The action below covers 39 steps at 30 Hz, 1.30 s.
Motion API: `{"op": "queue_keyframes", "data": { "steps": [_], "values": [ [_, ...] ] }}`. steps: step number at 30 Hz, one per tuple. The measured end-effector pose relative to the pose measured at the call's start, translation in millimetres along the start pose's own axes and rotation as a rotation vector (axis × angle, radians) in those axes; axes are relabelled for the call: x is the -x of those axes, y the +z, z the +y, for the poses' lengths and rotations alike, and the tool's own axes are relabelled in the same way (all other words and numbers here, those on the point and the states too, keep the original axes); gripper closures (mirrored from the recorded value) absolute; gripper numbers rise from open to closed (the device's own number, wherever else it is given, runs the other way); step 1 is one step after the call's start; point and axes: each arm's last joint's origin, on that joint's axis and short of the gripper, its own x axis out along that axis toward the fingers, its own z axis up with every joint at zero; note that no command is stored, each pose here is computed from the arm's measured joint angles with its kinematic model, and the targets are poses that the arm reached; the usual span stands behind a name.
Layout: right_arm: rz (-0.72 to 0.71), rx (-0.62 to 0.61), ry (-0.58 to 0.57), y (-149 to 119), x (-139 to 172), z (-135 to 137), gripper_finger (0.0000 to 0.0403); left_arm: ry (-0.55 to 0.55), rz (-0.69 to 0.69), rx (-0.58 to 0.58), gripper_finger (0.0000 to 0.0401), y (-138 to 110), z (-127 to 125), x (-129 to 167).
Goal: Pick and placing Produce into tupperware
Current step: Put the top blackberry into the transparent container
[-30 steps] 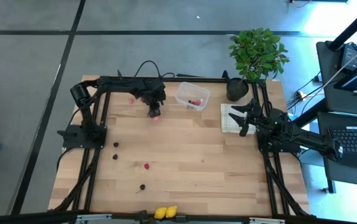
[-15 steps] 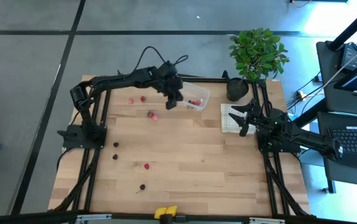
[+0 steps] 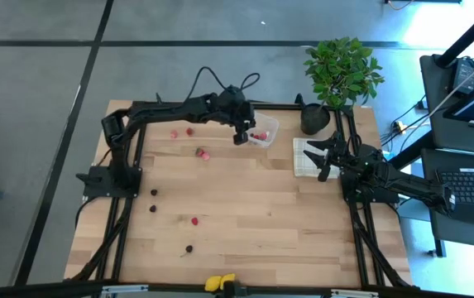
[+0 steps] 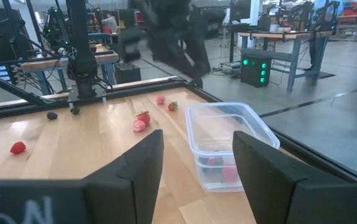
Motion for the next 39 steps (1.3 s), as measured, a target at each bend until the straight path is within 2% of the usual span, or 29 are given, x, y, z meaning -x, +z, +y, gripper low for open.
{"op": "queue_keyframes", "data": {
  "steps": [7,12,17,30,39],
  "values": [
    [0.000,-0.012,0.000,0,0,0,0.0208,0.016,0.081,0.080,0.0308,-21,10,-27],
    [0.000,-0.012,0.000,0,0,0,0.0208,0.020,0.123,0.135,0.0301,-30,16,-31],
    [0.000,-0.011,0.000,0,0,0,0.0208,0.026,0.121,0.152,0.0313,-30,18,-31],
    [0.000,-0.011,0.000,0,0,0,0.0208,0.079,0.170,0.200,0.0314,6,28,-10],
    [0.000,-0.012,-0.001,0,0,0,0.0208,0.033,0.325,0.192,0.0303,19,27,-31]
  ]
}}
